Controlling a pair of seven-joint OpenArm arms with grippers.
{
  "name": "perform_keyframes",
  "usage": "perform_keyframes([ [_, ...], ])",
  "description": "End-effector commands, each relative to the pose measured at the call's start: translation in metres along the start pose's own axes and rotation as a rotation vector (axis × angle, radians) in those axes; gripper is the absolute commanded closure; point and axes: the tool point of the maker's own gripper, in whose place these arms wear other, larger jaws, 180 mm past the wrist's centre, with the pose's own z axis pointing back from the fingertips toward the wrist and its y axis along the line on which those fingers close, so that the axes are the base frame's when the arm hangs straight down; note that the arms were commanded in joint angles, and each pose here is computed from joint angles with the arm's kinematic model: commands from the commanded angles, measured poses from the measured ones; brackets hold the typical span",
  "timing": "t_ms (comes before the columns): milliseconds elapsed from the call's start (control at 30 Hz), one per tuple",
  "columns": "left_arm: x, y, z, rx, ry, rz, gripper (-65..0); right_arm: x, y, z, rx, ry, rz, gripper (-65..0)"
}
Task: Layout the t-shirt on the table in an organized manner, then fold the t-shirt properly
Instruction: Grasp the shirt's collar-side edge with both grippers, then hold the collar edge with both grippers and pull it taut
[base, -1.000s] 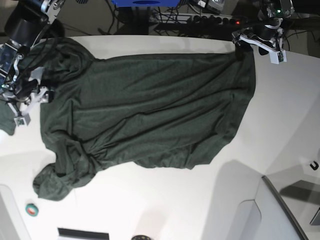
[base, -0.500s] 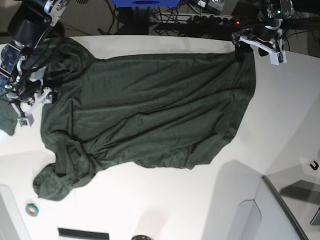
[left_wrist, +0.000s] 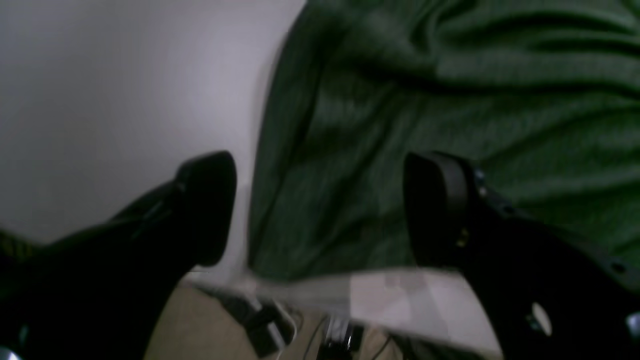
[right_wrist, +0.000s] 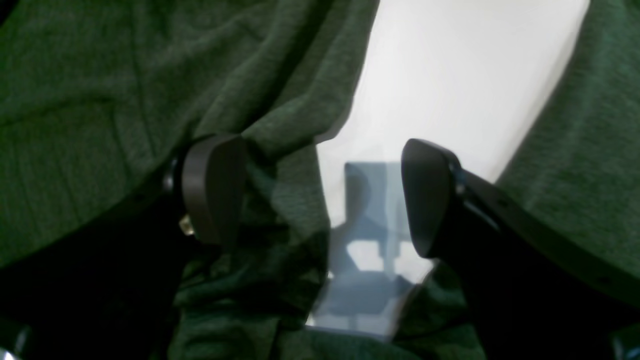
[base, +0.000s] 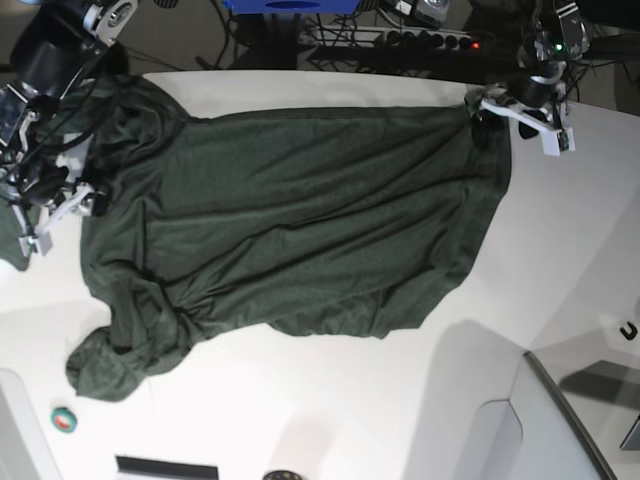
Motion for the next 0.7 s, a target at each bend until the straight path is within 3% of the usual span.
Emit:
perform_keyframes([
  [0,0.011,0.001,0.002,-0.003,-0.032,-0.01,-50.0,0.023,-0.006,0.006,-0.011,-0.063,0.002,-45.5],
  [667,0.013,-0.002,-0.014,-0.019,-0.019,-0.011,-49.9,0.037,-0.002,0.005,-0.002,-0.09,0.002,-45.5],
])
